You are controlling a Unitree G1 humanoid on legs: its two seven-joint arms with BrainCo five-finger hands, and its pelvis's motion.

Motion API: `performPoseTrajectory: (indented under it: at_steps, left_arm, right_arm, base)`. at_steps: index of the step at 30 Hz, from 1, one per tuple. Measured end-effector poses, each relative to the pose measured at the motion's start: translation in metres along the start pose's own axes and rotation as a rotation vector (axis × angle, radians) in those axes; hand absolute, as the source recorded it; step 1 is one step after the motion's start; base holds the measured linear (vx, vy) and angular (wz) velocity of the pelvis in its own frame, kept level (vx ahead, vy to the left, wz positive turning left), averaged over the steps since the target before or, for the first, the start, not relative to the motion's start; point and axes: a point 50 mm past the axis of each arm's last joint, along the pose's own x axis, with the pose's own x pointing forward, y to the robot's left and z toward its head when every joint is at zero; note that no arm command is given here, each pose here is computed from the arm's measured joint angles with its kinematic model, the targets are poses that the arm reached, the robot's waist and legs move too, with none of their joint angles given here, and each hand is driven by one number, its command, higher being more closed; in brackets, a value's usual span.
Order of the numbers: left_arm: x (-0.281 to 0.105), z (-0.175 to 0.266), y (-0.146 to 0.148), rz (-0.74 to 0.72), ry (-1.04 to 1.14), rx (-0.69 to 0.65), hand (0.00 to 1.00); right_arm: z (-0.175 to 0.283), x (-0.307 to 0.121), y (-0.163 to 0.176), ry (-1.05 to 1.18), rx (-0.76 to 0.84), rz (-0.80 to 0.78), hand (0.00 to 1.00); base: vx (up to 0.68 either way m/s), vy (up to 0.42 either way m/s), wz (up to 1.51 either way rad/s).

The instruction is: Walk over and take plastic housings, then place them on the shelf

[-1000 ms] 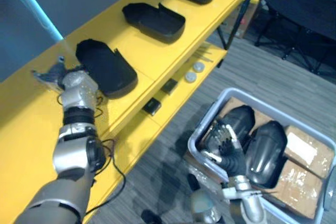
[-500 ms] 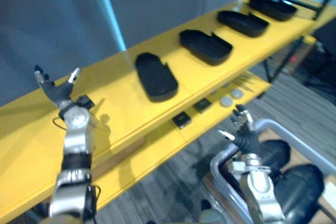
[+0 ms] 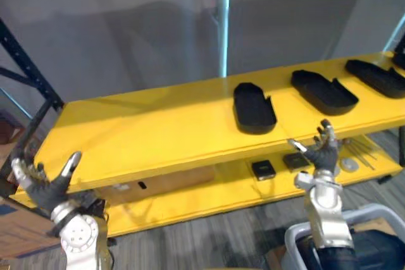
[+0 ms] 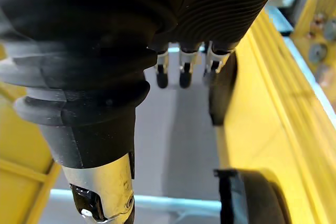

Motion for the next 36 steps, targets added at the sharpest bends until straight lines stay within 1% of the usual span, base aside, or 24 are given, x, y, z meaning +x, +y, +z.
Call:
performPoseTrajectory:
  at_steps: [1, 2, 3, 5, 7, 8, 9, 11, 13, 15, 18, 21, 23, 26, 28, 32, 36]
  left_arm:
    - [0.0, -0.013, 0.014, 0.064, 0.055, 0.056, 0.0]
    - [0.0, -0.02, 0.02, 0.092, 0.084, 0.084, 0.0]
    - [0.001, -0.039, 0.036, 0.158, 0.161, 0.158, 0.0]
    - [-0.001, -0.06, 0.054, 0.224, 0.248, 0.23, 0.0]
    - [-0.015, -0.098, 0.083, 0.298, 0.435, 0.301, 0.0]
    - [-0.019, -0.106, 0.089, 0.307, 0.483, 0.315, 0.0]
    - [-0.028, -0.121, 0.099, 0.304, 0.561, 0.361, 0.0]
    - [-0.042, -0.137, 0.106, 0.28, 0.656, 0.402, 0.0]
    - [-0.052, -0.148, 0.109, 0.248, 0.727, 0.394, 0.0]
    - [-0.055, -0.153, 0.107, 0.186, 0.756, 0.388, 0.0]
    - [-0.048, -0.157, 0.106, 0.095, 0.777, 0.37, 0.0]
    - [-0.048, -0.161, 0.109, 0.046, 0.808, 0.376, 0.0]
    - [-0.053, -0.164, 0.111, 0.033, 0.835, 0.377, 0.0]
    - [-0.068, -0.174, 0.113, -0.001, 0.914, 0.4, 0.0]
    - [-0.073, -0.177, 0.116, -0.009, 0.948, 0.401, 0.0]
    - [-0.081, -0.18, 0.121, -0.003, 0.988, 0.401, 0.0]
    - [-0.09, -0.184, 0.123, -0.022, 1.028, 0.416, 0.0]
  right_arm:
    - [0.002, 0.002, -0.002, -0.014, -0.023, -0.01, 0.0]
    - [0.002, 0.002, -0.003, -0.02, -0.037, -0.014, 0.0]
    - [0.004, 0.004, -0.006, -0.032, -0.068, -0.022, 0.0]
    - [0.006, 0.005, -0.007, -0.055, -0.132, -0.011, 0.0]
    - [0.009, 0.011, -0.01, -0.085, -0.217, 0.004, 0.0]
    - [0.009, 0.014, -0.01, -0.088, -0.241, 0.006, 0.0]
    - [0.01, 0.022, -0.01, -0.088, -0.28, 0.01, 0.0]
    - [0.013, 0.031, -0.008, -0.096, -0.319, 0.027, 0.0]
    - [0.017, 0.036, -0.003, -0.114, -0.336, 0.069, 0.0]
    - [0.02, 0.041, 0.008, -0.138, -0.405, 0.159, 0.0]
    - [0.013, 0.042, 0.017, -0.12, -0.482, 0.269, 0.0]
    - [0.009, 0.046, 0.02, -0.1, -0.53, 0.328, 0.0]
    - [0.009, 0.05, 0.019, -0.091, -0.535, 0.324, 0.0]
    - [0.008, 0.061, 0.015, -0.009, -0.417, 0.267, 0.0]
    - [0.004, 0.067, 0.009, 0.034, -0.366, 0.231, 0.0]
    - [0.004, 0.073, 0.006, 0.04, -0.361, 0.199, 0.0]
    - [0.007, 0.084, 0.001, 0.073, -0.266, 0.124, 0.0]
  base:
    - [0.0, -0.003, 0.08]
    - [0.02, -0.014, 0.25]
    - [0.03, -0.012, 0.22]
    - [0.03, -0.008, 0.14]
    - [0.03, -0.012, 0.19]
    - [0.03, -0.009, 0.12]
    - [0.0, 0.0, 0.0]
    - [0.0, 0.0, 0.0]
    - [0.02, -0.006, 0.0]
    - [0.0, 0.0, 0.0]
    - [0.0, 0.0, 0.0]
    - [0.0, 0.0, 0.0]
    - [0.0, 0.0, 0.0]
    - [0.0, 0.0, 0.0]
    - [0.0, 0.0, 0.0]
    - [0.0, 0.0, 0.0]
    - [0.0, 0.0, 0.06]
